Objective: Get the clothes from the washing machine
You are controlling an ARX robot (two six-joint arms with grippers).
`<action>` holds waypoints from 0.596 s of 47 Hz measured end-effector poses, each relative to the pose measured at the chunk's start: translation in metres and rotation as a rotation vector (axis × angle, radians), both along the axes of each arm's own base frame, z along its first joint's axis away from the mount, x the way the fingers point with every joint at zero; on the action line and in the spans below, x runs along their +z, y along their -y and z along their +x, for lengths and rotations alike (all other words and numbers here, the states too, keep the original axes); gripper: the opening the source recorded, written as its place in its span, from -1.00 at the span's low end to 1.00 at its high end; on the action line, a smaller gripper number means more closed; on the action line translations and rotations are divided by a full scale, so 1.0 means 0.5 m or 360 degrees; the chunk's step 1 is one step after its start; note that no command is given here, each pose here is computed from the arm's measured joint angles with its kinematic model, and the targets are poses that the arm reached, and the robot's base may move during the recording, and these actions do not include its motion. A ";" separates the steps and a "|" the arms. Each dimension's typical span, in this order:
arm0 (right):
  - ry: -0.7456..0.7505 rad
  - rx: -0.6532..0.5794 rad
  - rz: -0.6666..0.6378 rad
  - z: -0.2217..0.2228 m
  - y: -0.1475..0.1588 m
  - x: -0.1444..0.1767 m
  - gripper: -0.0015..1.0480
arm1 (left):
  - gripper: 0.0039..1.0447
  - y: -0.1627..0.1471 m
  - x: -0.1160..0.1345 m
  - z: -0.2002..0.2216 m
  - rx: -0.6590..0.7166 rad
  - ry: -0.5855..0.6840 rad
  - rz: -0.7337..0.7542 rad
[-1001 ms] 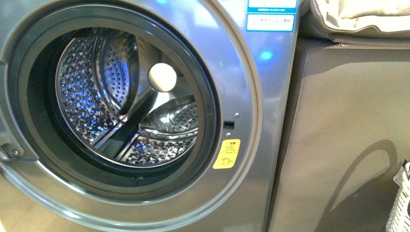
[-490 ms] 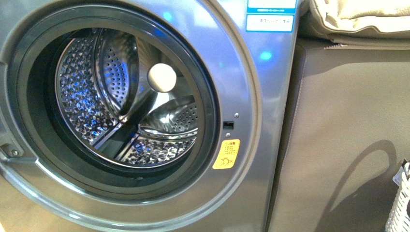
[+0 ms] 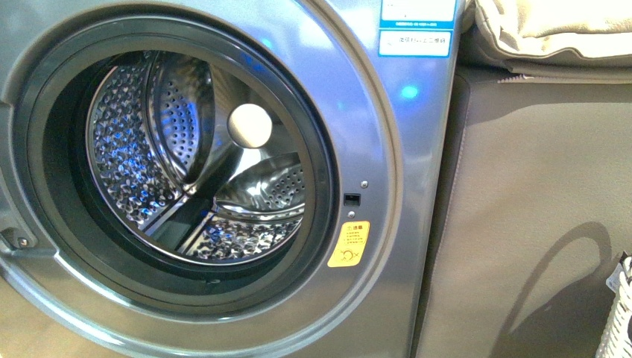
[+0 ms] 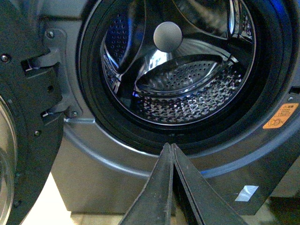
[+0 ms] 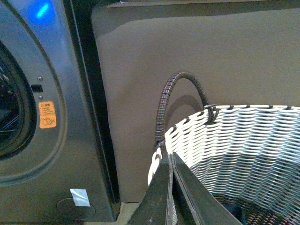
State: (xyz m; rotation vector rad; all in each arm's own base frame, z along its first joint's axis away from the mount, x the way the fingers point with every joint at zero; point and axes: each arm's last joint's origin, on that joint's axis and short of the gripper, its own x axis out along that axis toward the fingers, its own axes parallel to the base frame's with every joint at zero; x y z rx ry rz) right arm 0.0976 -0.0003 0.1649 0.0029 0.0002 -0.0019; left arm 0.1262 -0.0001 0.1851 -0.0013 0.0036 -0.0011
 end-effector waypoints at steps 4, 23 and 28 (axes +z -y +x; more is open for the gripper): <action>0.0000 0.0000 0.0000 0.000 0.000 0.000 -0.95 | -0.94 0.000 -0.004 -0.005 0.0000 0.0005 0.0000; 0.0000 0.0000 0.0000 0.000 0.000 0.000 -0.95 | -0.94 0.000 -0.032 -0.026 0.0001 0.0021 -0.0001; 0.0000 0.0001 0.0000 0.000 0.000 0.000 -0.95 | -0.94 0.000 -0.031 -0.031 0.0001 0.0028 0.0000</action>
